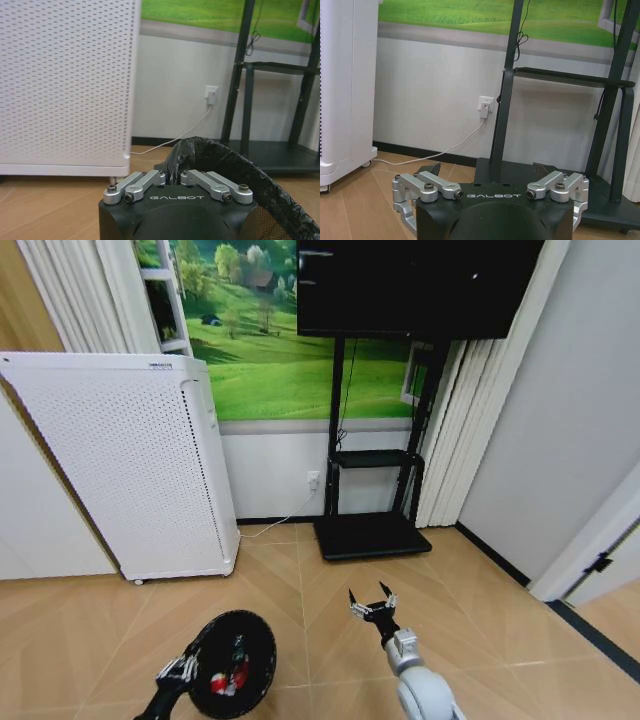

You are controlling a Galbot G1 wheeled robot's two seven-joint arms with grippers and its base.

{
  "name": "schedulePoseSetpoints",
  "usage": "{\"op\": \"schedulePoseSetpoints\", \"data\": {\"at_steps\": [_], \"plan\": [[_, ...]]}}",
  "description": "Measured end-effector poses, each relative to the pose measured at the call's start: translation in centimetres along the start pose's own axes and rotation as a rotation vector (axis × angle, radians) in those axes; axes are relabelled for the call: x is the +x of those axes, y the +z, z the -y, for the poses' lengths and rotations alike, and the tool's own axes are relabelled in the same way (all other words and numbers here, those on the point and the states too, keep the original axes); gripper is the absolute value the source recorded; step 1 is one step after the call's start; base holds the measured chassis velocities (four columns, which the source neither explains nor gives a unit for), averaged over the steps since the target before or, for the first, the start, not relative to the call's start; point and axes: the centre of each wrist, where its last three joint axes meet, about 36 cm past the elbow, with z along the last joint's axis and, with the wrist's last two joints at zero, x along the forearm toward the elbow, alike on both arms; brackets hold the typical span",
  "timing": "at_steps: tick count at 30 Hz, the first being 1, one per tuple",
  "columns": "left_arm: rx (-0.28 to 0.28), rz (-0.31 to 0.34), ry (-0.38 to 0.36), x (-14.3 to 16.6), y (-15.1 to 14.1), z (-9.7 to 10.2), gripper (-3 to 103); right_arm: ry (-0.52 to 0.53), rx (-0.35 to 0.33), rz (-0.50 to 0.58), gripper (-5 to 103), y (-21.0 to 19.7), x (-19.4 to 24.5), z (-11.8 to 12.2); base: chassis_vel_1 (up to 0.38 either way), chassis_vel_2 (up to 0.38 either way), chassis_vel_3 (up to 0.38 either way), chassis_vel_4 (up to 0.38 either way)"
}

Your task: Pick up the trash bin and place the garbage on the floor into it.

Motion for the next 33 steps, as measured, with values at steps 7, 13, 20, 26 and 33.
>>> {"op": "schedulePoseSetpoints", "data": {"at_steps": [7, 13, 20, 26, 33], "plan": [[0.019, 0.001, -0.042, 3.4, 2.1, -5.0, 7, -0.009, 0.0, -0.007, 100, 0.2, 0.1, -0.5, 0.0, 0.0, 0.0, 0.0], [0.12, 0.022, -0.078, 3.7, 4.8, -6.6, 7, -0.021, 0.006, -0.012, 100, -0.1, -0.2, -0.8, 0.0, 0.0, 0.0, 0.0], [0.28, 0.066, -0.046, 1.9, 6.5, -6.8, 7, -0.027, 0.014, -0.015, 100, -0.1, -0.5, -0.8, 0.0, 0.0, 0.0, 0.0], [0.313, 0.07, -0.091, 2.5, 7.7, -7.1, 7, -0.021, 0.02, -0.021, 100, 0.2, -0.8, -0.4, 0.0, 0.0, 0.0, 0.0], [0.345, 0.086, -0.157, 3.1, 9.2, -8.2, 7, -0.016, 0.02, -0.024, 100, 0.4, -0.8, -0.2, 0.0, 0.0, 0.0, 0.0]]}}
